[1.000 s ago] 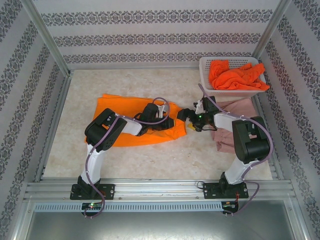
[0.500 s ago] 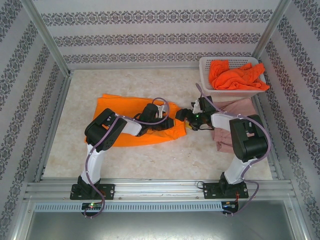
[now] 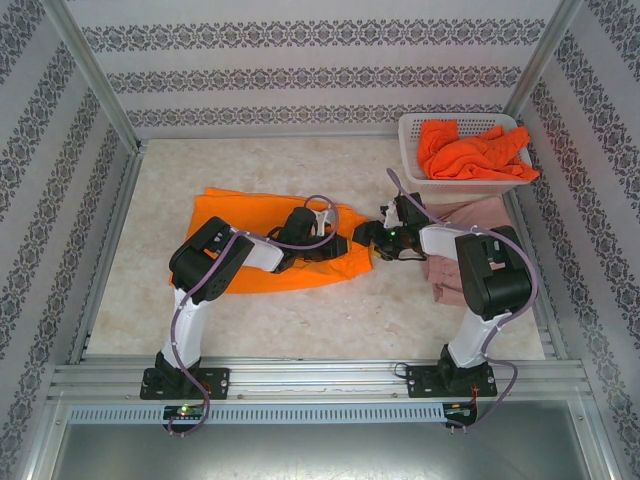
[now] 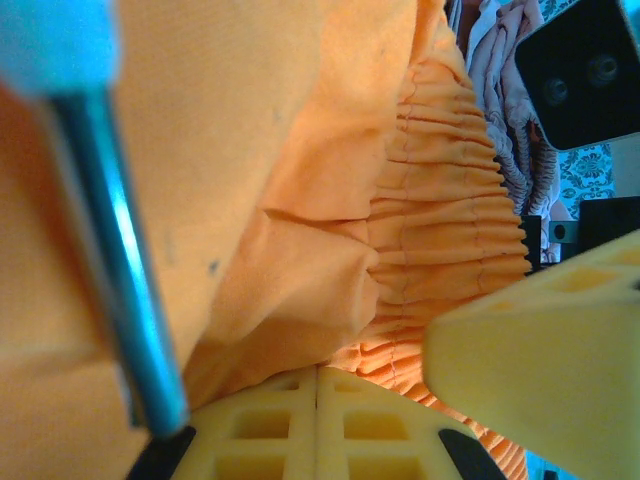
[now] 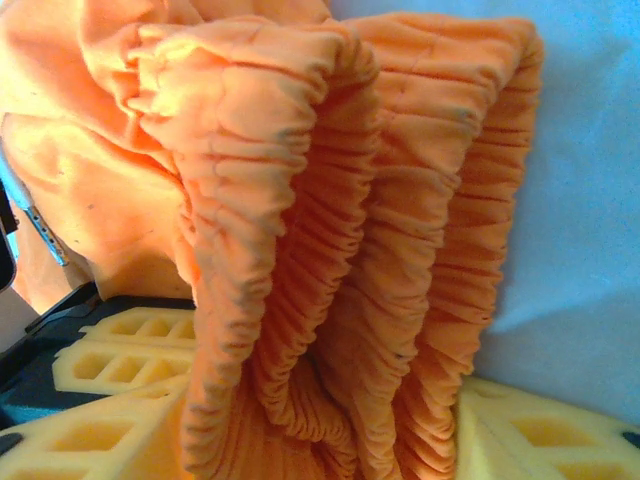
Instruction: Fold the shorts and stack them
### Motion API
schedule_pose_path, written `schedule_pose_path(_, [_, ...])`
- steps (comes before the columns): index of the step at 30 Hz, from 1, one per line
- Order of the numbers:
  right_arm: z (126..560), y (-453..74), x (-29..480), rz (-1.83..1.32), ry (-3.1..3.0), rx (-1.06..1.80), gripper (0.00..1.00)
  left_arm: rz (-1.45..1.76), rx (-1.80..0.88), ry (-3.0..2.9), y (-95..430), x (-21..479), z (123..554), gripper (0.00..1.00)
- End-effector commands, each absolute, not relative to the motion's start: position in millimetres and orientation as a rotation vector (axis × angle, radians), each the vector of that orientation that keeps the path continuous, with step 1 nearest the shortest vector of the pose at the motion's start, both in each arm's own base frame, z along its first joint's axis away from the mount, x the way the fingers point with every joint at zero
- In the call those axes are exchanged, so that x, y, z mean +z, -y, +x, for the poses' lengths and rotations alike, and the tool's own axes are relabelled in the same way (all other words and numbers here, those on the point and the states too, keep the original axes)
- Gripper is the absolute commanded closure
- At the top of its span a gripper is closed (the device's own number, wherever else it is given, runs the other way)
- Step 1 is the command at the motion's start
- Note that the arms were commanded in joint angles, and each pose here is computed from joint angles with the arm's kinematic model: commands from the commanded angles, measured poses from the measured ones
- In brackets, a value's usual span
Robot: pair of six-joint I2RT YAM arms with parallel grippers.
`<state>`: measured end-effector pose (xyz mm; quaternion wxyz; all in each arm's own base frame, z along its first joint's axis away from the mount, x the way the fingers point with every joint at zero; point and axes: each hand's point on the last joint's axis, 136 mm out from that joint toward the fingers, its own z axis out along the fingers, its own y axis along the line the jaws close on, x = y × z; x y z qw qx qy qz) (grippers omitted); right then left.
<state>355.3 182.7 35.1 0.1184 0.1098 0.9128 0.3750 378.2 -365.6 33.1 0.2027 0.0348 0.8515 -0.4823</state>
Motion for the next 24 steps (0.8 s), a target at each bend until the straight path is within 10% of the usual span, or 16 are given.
schedule_pose_path(1, [356.3, -184.8, 28.4, 0.298, -2.68, 1.089, 0.45, -0.003, -1.264, -2.525, 345.3, -8.6, 365.2, 0.96])
schedule_pose_path(16, [346.1, -180.3, 11.8, 0.297, -2.717, 1.036, 1.0, 0.028, -1.25, -2.462, 346.1, 25.1, 373.7, 0.96])
schedule_pose_path(24, [344.8, -173.1, 20.3, 0.244, -2.708, 0.941, 1.0, 0.082, -1.203, -2.342, 335.4, 93.3, 382.9, 0.94])
